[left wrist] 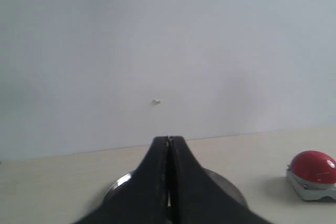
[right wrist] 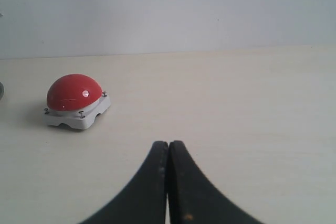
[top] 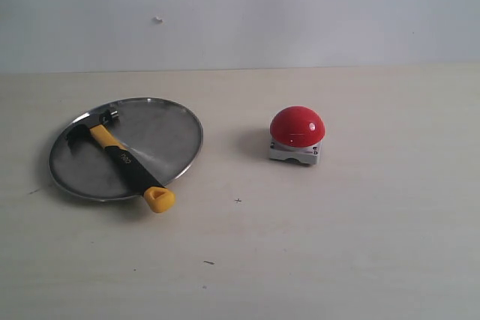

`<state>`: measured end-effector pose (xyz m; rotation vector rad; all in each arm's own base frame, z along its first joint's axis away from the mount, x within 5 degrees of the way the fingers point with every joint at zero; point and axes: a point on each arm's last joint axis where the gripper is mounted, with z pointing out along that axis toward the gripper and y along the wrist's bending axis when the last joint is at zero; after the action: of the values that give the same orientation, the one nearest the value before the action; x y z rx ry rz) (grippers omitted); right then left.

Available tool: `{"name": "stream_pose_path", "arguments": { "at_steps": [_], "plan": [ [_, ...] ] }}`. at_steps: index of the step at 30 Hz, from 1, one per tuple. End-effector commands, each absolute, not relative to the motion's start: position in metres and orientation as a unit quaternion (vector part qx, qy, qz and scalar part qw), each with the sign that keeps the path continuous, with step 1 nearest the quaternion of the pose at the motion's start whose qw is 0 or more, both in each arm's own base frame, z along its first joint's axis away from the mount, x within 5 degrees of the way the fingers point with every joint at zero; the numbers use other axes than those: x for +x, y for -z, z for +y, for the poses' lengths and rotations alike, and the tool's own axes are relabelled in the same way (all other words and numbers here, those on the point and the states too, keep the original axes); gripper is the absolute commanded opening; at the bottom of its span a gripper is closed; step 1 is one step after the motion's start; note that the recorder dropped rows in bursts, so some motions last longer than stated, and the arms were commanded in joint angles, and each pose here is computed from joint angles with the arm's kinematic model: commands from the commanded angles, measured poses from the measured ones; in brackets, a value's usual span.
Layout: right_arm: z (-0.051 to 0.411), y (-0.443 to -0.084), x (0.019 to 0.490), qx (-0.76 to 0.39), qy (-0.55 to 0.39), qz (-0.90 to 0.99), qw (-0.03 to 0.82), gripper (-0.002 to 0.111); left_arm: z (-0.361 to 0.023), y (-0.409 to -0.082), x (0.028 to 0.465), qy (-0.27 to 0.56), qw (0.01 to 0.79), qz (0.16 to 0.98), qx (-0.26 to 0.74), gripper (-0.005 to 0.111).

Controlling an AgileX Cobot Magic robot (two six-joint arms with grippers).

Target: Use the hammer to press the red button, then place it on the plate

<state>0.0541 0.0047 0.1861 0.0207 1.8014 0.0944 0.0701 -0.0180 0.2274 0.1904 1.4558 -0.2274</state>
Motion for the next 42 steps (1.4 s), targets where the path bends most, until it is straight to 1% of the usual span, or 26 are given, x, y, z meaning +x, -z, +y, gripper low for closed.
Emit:
{"name": "stream_pose_path", "arguments": {
  "at_steps": [1,4,7,17,24,38,42],
  "plan": [
    [0.004,-0.185,0.054,0.012,-0.041,0.78,0.624,0.0,-0.009,-0.221,0.067,0.059,0.723,0.687,0.041,0.0],
    [0.004,-0.185,0.054,0.011,-0.04,0.78,0.624,0.0,-0.002,-0.223,0.061,0.027,0.74,0.672,0.007,0.0],
    [0.004,-0.185,0.054,0.011,-0.04,0.78,0.624,0.0,0.001,-0.225,0.055,0.016,0.756,0.654,-0.018,0.0],
    [0.004,-0.185,0.054,0.011,-0.04,0.78,0.624,0.0,0.001,-0.225,0.054,0.014,0.757,0.653,-0.015,0.0],
    [0.004,-0.185,0.054,0.011,-0.04,0.78,0.624,0.0,0.0,-0.214,0.056,-0.005,0.74,0.672,0.003,0.0],
    [0.004,-0.185,0.054,0.011,-0.04,0.78,0.624,0.0,0.001,-0.194,0.056,0.001,0.66,0.751,-0.017,0.0],
    [0.004,-0.185,0.054,0.011,-0.04,0.78,0.624,0.0,0.001,-0.184,0.054,0.002,0.62,0.785,-0.019,0.0]
  ]
}}
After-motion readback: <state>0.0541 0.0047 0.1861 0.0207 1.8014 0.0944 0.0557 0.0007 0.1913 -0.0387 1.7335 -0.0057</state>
